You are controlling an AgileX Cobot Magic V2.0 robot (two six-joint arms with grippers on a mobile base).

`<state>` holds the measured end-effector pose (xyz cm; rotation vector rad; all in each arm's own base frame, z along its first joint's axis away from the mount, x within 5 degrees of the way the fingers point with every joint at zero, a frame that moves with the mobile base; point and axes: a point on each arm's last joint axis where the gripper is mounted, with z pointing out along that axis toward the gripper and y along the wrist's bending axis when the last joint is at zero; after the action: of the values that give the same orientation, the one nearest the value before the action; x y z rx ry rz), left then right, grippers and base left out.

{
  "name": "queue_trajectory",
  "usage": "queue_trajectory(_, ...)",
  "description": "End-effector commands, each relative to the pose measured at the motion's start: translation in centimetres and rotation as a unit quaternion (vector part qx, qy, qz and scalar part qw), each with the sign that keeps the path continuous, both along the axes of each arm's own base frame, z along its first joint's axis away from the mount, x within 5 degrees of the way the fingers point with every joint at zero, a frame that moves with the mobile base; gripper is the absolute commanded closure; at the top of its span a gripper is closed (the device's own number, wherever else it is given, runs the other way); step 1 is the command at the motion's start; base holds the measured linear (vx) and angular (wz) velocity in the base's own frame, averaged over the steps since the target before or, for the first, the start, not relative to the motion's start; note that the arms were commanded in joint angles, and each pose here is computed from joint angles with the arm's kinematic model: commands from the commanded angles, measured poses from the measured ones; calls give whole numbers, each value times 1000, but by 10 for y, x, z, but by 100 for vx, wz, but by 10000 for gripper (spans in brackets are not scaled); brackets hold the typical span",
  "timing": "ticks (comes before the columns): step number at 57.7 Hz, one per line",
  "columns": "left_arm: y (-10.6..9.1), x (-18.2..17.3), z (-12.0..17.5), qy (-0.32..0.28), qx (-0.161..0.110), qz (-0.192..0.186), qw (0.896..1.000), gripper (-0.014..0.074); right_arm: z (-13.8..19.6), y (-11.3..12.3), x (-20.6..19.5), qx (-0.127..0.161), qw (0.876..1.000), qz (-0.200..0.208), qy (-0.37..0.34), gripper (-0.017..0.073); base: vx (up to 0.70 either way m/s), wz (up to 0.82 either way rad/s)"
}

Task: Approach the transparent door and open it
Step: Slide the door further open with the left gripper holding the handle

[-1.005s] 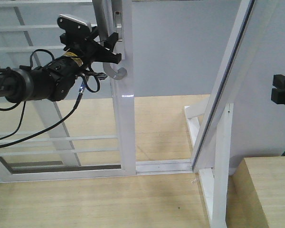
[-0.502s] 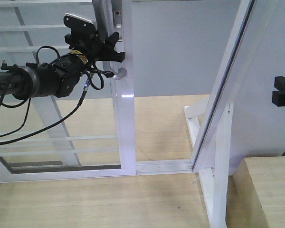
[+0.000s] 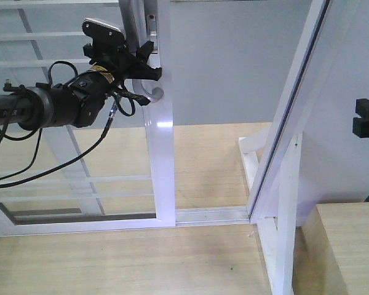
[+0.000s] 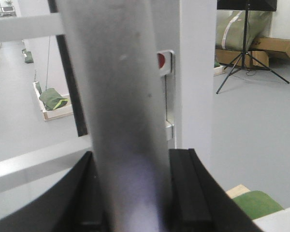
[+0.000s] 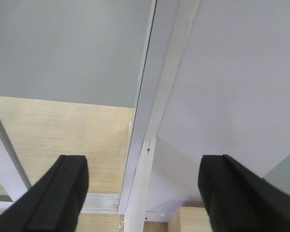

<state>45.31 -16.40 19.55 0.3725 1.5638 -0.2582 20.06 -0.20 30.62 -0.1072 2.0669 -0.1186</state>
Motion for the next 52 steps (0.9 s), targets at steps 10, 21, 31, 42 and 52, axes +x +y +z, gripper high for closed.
queue_trajectory(10,40,-15,48,-126,-95,102,982,601,18,0,3,-8,998,6,-54,12,0,0)
queue_trajectory(21,60,-37,32,-123,-62,122,983,601,18,-1,3,-26,998,10,-54,12,0,0)
queue_trajectory(31,87,-42,34,-123,-56,151,979,601,17,-1,4,-27,998,10,-53,12,0,0)
queue_trajectory(42,118,-40,36,-126,-60,184,973,599,16,-1,5,-26,998,10,-50,12,0,0)
queue_trajectory(52,110,-42,44,-136,-37,131,981,595,11,-1,10,-26,999,11,-39,12,0,0)
